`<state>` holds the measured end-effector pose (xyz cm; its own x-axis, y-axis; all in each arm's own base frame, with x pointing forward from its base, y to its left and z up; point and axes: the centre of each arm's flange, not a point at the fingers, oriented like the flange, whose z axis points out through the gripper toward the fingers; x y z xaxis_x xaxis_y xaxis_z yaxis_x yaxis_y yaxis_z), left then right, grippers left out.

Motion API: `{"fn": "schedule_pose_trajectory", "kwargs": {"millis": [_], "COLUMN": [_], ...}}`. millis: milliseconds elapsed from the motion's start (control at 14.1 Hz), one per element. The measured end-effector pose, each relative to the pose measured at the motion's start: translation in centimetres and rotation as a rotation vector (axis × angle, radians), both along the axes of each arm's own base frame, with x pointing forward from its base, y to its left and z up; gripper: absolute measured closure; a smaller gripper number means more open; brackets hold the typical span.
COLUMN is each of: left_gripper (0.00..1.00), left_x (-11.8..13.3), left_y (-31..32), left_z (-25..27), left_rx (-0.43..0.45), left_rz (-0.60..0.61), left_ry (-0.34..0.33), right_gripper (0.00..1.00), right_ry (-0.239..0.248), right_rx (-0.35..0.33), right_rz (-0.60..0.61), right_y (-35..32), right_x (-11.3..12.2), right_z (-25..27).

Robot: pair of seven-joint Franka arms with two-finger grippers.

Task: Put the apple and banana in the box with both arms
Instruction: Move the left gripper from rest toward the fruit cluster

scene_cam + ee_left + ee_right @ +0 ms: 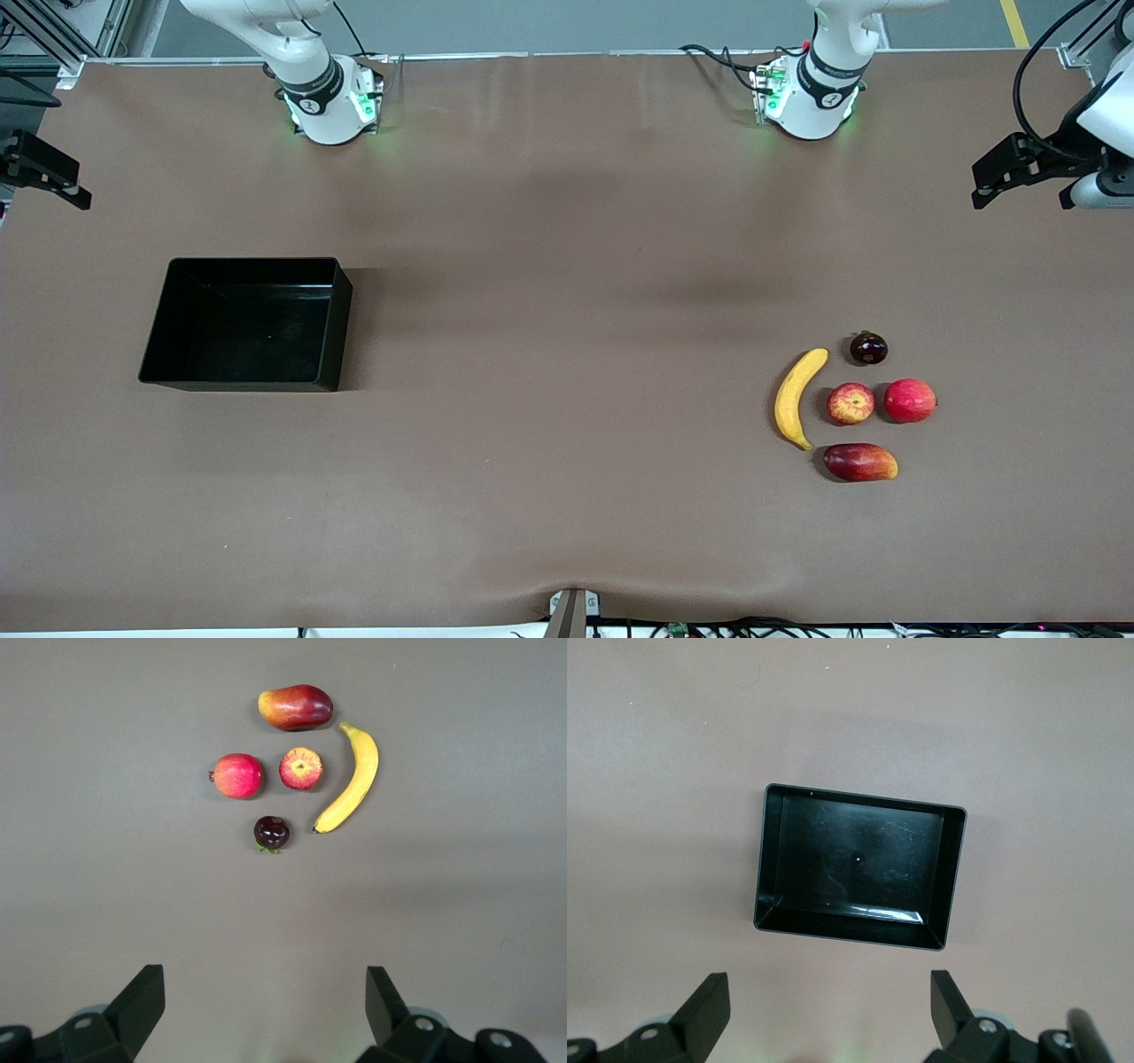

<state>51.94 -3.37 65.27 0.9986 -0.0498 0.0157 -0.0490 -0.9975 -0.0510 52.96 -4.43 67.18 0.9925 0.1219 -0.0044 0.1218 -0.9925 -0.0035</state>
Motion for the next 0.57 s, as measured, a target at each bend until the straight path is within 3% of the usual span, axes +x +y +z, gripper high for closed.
{"fn": "schedule_pose_trajectory", "kwargs": {"millis": [569], "left_gripper": [0.00], "left_x": [0.44], "left_y": [0.54], "left_z": [0.15], "left_rx": [0.005], "left_rz": [0.009], "left_ry": [-0.005], "right_gripper": [0.00], "right_ry": [0.002], "right_rx": [0.000], "right_rz": [0.000], "right_y": [0.00], "right_x": [-0.02], "right_z": [-0.02]}}
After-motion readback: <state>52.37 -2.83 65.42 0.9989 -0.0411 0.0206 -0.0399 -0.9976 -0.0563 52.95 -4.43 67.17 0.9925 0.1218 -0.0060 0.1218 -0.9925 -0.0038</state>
